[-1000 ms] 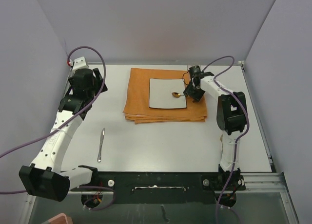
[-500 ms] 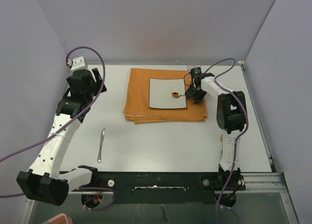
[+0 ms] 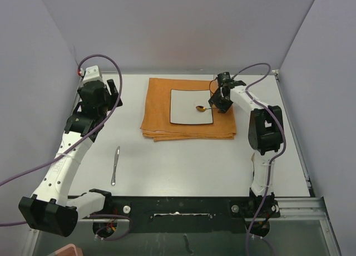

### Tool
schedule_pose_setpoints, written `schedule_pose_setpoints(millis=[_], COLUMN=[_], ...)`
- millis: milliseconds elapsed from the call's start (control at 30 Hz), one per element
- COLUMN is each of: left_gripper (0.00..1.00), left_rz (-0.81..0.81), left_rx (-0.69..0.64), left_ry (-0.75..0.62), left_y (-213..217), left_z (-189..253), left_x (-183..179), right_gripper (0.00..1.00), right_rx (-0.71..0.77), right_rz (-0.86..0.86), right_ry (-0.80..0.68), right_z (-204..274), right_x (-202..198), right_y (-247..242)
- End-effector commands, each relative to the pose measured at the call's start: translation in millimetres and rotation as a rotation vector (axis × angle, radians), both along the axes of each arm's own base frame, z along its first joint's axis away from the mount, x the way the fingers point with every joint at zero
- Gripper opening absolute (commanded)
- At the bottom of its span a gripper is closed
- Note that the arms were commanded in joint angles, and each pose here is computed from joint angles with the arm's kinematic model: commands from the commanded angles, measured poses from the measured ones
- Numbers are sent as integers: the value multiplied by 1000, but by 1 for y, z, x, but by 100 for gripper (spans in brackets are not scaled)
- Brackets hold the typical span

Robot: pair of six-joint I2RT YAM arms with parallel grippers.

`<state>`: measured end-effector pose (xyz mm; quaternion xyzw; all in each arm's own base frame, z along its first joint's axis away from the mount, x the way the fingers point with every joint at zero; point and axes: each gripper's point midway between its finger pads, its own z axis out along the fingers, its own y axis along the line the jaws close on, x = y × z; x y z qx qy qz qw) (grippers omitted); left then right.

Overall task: Set the dinner table for one person
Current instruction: Pick up the spoon from the center of the board.

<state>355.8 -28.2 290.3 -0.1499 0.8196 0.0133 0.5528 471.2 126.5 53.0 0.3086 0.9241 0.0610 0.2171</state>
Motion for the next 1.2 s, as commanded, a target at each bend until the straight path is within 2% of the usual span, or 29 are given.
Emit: schedule_pose_setpoints(millis=[0,133,700,1167], left_gripper=[70,70,70,70], left_rz=[-50,-68,-86,-77], left_rx=[1,13,55,70], left_ry=[-113,-120,-121,-117], left_y=[-8,-12,-16,-13], left_z=[31,32,32,32], left_x=[3,5,3,0], right_gripper=[48,48,49,48], right_rx=[86,69,-37,-102], right_rz=[-4,-1,-42,-58], right_ry=[-192,-194,-74,50], right_z=[74,73,16,-34], right_x=[23,27,28,5], right_y=[17,16,-15,-32])
